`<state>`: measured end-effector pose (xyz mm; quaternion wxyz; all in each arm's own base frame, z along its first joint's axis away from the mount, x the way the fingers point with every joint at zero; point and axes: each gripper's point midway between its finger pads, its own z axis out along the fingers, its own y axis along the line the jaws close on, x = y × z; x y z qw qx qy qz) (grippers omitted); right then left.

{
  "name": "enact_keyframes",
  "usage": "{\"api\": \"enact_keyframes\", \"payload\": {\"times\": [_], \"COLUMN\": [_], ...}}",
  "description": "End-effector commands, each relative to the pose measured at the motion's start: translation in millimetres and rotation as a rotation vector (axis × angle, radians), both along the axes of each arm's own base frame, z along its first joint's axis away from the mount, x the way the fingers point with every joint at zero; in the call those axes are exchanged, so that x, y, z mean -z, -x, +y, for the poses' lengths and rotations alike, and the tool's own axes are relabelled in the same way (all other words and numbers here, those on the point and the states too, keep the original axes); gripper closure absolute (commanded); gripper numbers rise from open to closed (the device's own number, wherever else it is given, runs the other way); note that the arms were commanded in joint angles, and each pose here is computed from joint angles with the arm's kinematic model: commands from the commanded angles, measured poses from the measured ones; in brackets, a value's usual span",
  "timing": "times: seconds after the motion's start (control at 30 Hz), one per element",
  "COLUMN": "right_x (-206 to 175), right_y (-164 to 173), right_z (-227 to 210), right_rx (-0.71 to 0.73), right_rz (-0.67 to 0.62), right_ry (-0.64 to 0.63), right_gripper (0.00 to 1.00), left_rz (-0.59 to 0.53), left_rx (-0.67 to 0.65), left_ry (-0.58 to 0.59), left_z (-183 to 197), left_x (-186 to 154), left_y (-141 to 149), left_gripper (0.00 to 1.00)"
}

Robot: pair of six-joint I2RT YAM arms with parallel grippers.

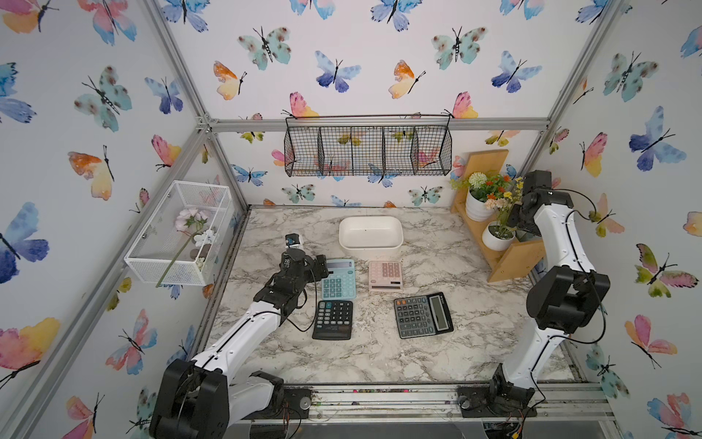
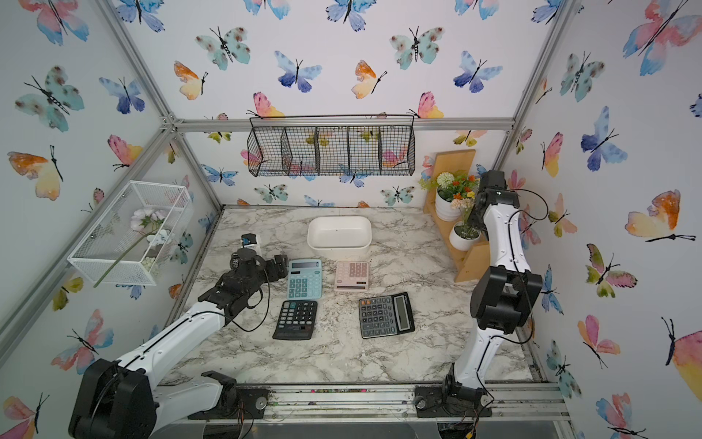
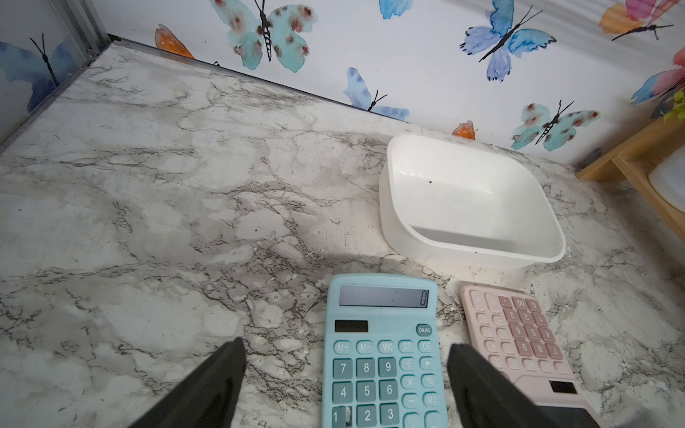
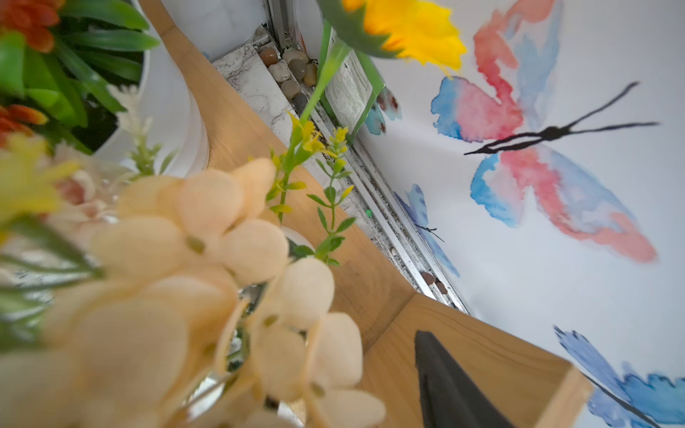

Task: Put the calculator in the storage box
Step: Place the distractor at the corner of the board.

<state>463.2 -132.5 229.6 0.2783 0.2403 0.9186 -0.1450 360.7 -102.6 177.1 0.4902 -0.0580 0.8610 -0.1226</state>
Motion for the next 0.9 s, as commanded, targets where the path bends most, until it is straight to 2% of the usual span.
{"api": "enact_keyframes", "payload": {"times": [0.0, 0.2, 0.4, 0.5, 0.57, 0.67, 0.77, 0.87], "right_x": [-10, -14, -20, -20, -6, 28, 65, 82], "right_y": [16, 28, 37, 44, 52, 67, 87, 98], "right_z": [12, 55, 102, 144, 180, 211, 214, 219], "right_rx": [-0.032, -0.162, -0.297, -0.420, -0.516, -0.574, -0.552, -0.546], "right_rz": [0.005, -0.049, -0.076, -0.079, -0.056, 0.009, 0.070, 0.053], "right_ry": [-0.055, -0.220, -0.295, -0.341, -0.399, -0.459, -0.487, -0.530], "right_gripper": [0.38, 0.37, 0.36, 0.36, 0.36, 0.35, 0.34, 0.32], "left_rz": [-0.016, -0.007, -0.004, -0.005, -0.002, 0.002, 0.009, 0.012], "left_rx": [-0.008, -0.013, -0.019, -0.031, -0.041, -0.054, -0.078, -0.112], "left_ry": [0.000, -0.007, -0.012, -0.019, -0.023, -0.030, -0.040, -0.051], "left_z": [1, 1, 2, 5, 8, 11, 15, 22], "left_x": [-9, -6, -6, -5, -3, 0, 3, 5], "left_y": [0, -1, -1, -1, -1, -1, 0, 1], "left_gripper": [0.09, 0.08, 0.08, 0.07, 0.06, 0.05, 0.04, 0.02]}}
